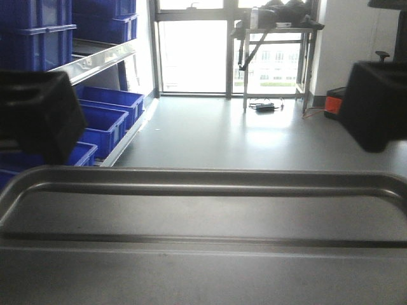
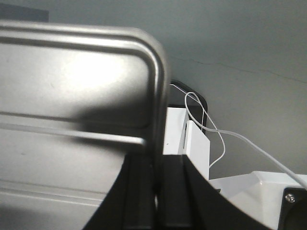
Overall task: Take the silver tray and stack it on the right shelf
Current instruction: 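Hold the tray in both grippers while the base drives to another shelf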
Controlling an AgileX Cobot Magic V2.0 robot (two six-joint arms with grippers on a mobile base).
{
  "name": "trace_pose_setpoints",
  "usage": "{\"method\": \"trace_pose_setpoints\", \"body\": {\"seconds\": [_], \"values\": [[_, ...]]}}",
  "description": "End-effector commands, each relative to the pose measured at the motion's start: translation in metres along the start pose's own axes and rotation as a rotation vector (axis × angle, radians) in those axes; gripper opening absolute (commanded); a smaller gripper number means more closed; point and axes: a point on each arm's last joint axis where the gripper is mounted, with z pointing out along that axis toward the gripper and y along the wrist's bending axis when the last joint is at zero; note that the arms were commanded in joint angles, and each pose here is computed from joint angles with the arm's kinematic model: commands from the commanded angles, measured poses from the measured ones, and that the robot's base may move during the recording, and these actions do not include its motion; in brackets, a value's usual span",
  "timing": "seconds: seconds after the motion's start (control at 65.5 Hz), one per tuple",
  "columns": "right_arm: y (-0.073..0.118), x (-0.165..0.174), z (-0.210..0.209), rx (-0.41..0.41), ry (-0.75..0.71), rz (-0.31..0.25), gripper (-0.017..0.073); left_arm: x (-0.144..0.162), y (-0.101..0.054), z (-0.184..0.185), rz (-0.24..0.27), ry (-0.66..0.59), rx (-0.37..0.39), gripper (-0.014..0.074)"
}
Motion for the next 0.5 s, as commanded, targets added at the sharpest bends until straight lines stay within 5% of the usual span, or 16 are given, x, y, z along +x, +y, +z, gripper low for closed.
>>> {"method": "trace_pose_setpoints", "body": {"seconds": [0.0,0.488], "values": [[-0.0148,0.0003,-0.0096,0.138,0.009,-0.02,0.0057,-0.0012,0.02,-0.0113,0.007,-0.002,-0.181,-0.0091],[-0.0146,0.0002,-0.0099,0.137,0.008,-0.019,0.0057,-0.0012,0.02,-0.0113,0.007,-0.002,-0.181,-0.0091]]}}
